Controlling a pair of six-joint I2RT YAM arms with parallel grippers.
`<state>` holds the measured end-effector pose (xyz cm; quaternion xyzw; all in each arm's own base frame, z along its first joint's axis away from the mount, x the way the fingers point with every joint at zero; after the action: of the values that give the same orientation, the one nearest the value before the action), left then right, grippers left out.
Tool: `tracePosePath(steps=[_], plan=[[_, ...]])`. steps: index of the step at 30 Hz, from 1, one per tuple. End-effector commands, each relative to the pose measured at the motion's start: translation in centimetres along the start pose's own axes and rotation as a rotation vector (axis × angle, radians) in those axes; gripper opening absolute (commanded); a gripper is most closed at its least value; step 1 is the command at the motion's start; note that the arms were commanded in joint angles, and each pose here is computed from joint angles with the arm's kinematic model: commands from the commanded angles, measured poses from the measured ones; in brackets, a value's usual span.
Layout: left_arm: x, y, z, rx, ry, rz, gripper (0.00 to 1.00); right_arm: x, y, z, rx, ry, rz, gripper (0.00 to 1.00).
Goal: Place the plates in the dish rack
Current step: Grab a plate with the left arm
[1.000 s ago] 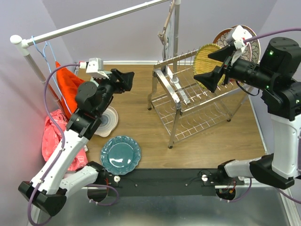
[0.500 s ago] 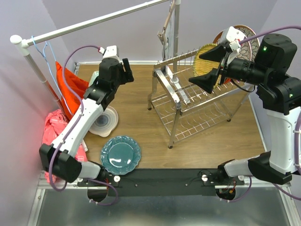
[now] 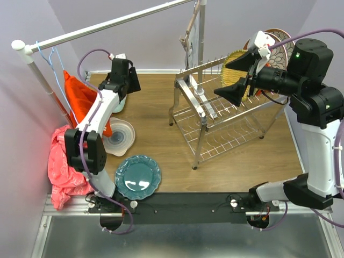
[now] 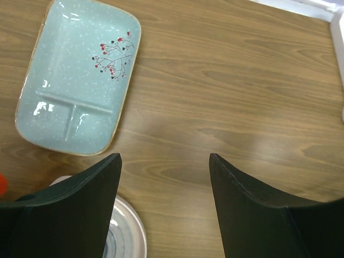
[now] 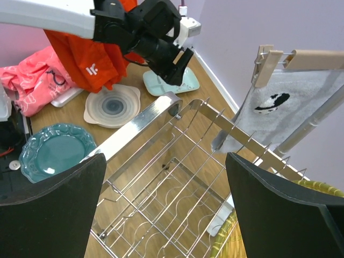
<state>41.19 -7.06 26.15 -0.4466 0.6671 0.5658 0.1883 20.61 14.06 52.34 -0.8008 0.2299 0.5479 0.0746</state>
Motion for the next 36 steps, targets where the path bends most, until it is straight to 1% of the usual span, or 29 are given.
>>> tracePosePath(steps=[1,4,5,9,10,13,16,17,20,22,24,25,26,29,31,36], plan=[[-0.9,-3.1,1.3,0.004,0.048,0.067,0.75,-0.1,0.0,0.3,0.001,-0.009,-0.008,1.00],[-2.4,-5.5,2.5,-0.018,0.034,0.053,0.73,-0.1,0.1,0.2,0.008,-0.004,-0.007,1.00],[-3.1,-6.0,3.3,-0.032,0.025,0.044,0.73,-0.1,0.2,0.2,0.014,0.000,-0.005,1.00],[-4.9,-7.8,4.3,-0.025,0.021,0.017,0.72,0.2,0.2,0.0,0.031,0.015,0.010,1.00],[-5.6,-8.5,5.5,-0.039,0.032,0.010,0.72,0.3,0.2,0.0,0.035,0.019,0.013,1.00],[-5.8,-10.1,6.2,-0.054,0.029,0.034,0.73,0.5,0.2,0.1,0.034,0.019,0.019,1.00],[-5.0,-11.5,6.3,-0.034,0.022,0.081,0.70,0.7,0.1,0.1,0.031,0.012,0.023,1.00],[-4.5,-11.7,5.7,0.032,0.021,0.112,0.68,0.8,0.0,0.1,0.032,0.011,0.027,1.00],[-2.4,-12.5,5.5,0.047,-0.004,0.174,0.67,1.1,0.0,0.0,0.040,0.009,0.038,1.00],[-0.9,-13.2,5.8,0.009,-0.025,0.209,0.67,1.3,-0.1,0.0,0.040,0.008,0.044,1.00],[-0.2,-13.5,6.2,-0.038,-0.032,0.219,0.63,1.4,-0.2,0.0,0.039,0.003,0.049,1.00],[0.1,-13.8,6.8,-0.087,-0.037,0.214,0.63,1.5,-0.3,0.0,0.038,0.000,0.049,1.00],[0.8,-13.9,5.7,-0.119,-0.058,0.209,0.62,1.5,-0.3,0.1,0.031,-0.002,0.048,1.00],[0.7,-14.3,6.0,-0.197,-0.071,0.181,0.61,1.5,-0.4,0.0,0.028,-0.005,0.044,1.00],[0.7,-14.9,5.9,-0.212,-0.084,0.173,0.61,1.4,-0.4,0.0,0.028,-0.005,0.041,1.00],[1.5,-16.2,6.1,-0.227,-0.124,0.214,0.57,1.3,-0.4,-0.1,0.036,-0.005,0.039,1.00]])
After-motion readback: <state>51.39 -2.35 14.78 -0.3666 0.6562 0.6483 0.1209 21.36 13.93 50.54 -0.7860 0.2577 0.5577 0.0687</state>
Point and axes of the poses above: each gripper's point midway between its finger pads, its own y axis back along the fingers, its own z axis along the line the jaws close on, x = y × z, the point moved 8 cm from there along y, back along the fingers, and after that the axes turned 10 degrees about y, right-handed, at the moved point
